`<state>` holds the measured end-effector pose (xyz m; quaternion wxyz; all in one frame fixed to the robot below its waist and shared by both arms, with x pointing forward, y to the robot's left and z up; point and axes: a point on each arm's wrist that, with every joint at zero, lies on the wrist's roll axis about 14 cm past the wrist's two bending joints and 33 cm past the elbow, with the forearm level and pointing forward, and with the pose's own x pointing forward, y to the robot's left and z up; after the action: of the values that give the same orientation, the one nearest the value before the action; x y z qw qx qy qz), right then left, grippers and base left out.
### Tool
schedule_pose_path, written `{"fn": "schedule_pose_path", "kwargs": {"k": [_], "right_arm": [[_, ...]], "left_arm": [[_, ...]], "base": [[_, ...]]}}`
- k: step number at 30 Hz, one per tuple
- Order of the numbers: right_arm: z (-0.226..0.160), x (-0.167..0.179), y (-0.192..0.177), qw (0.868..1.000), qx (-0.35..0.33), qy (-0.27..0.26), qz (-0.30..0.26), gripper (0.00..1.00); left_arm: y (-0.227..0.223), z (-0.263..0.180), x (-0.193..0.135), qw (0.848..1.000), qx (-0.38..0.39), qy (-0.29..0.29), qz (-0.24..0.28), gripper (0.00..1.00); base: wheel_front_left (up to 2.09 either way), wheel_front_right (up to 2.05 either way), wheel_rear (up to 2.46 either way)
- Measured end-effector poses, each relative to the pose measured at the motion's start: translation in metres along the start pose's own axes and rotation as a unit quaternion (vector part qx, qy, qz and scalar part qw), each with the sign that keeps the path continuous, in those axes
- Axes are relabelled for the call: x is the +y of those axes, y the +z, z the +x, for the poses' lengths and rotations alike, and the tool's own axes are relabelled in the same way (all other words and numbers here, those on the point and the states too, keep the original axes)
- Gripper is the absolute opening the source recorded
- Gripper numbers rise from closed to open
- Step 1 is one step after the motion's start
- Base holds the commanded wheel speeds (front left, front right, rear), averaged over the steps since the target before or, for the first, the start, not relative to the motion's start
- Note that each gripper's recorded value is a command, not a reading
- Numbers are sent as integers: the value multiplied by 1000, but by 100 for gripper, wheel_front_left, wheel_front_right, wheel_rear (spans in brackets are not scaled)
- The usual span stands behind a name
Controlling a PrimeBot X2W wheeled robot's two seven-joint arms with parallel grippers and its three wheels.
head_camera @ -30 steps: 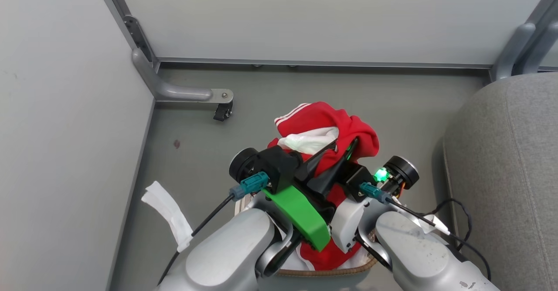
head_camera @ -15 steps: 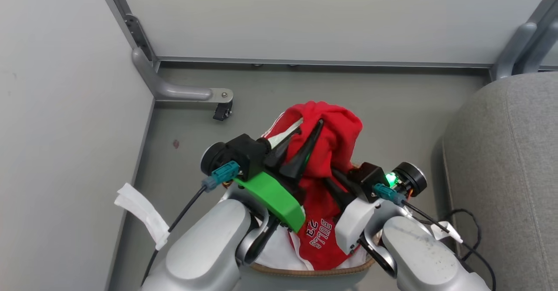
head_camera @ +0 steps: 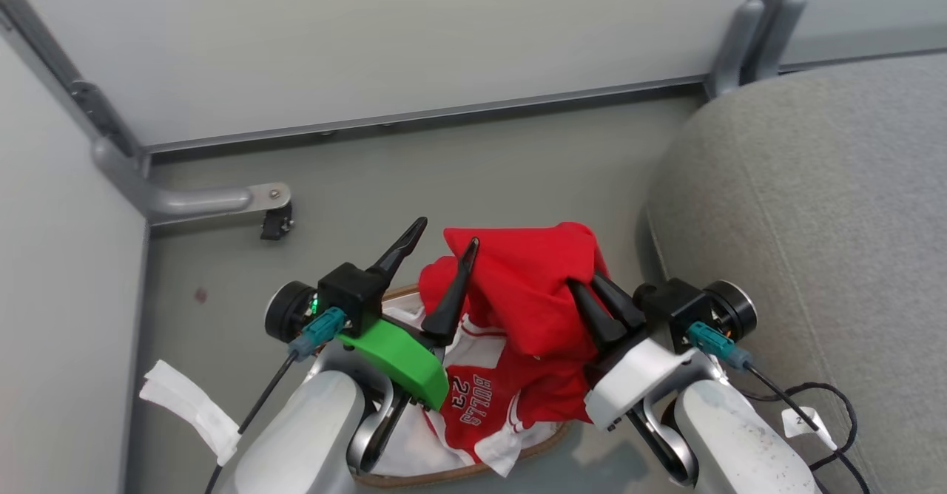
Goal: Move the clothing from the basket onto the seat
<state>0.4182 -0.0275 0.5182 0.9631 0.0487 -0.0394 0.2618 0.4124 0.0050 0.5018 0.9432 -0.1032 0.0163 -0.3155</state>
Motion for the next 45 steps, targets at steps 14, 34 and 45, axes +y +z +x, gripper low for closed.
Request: {"fn": "schedule_pose_path", "kwargs": {"k": [14, 34, 45], "right_arm": [[-100, -99, 28, 979, -25, -200, -28, 0], [-119, -254, 148, 899, -43, -319, -296, 0], [-93, -354, 152, 872, -31, -398, -283, 0]], "left_arm": [[-28, 56, -89, 989, 21, -146, -23, 100], [-97, 89, -137, 956, 71, -283, -45, 100], [-146, 97, -89, 957, 106, -263, -59, 100]], "base": [[0, 0, 0], [0, 0, 0], [0, 0, 0]]}}
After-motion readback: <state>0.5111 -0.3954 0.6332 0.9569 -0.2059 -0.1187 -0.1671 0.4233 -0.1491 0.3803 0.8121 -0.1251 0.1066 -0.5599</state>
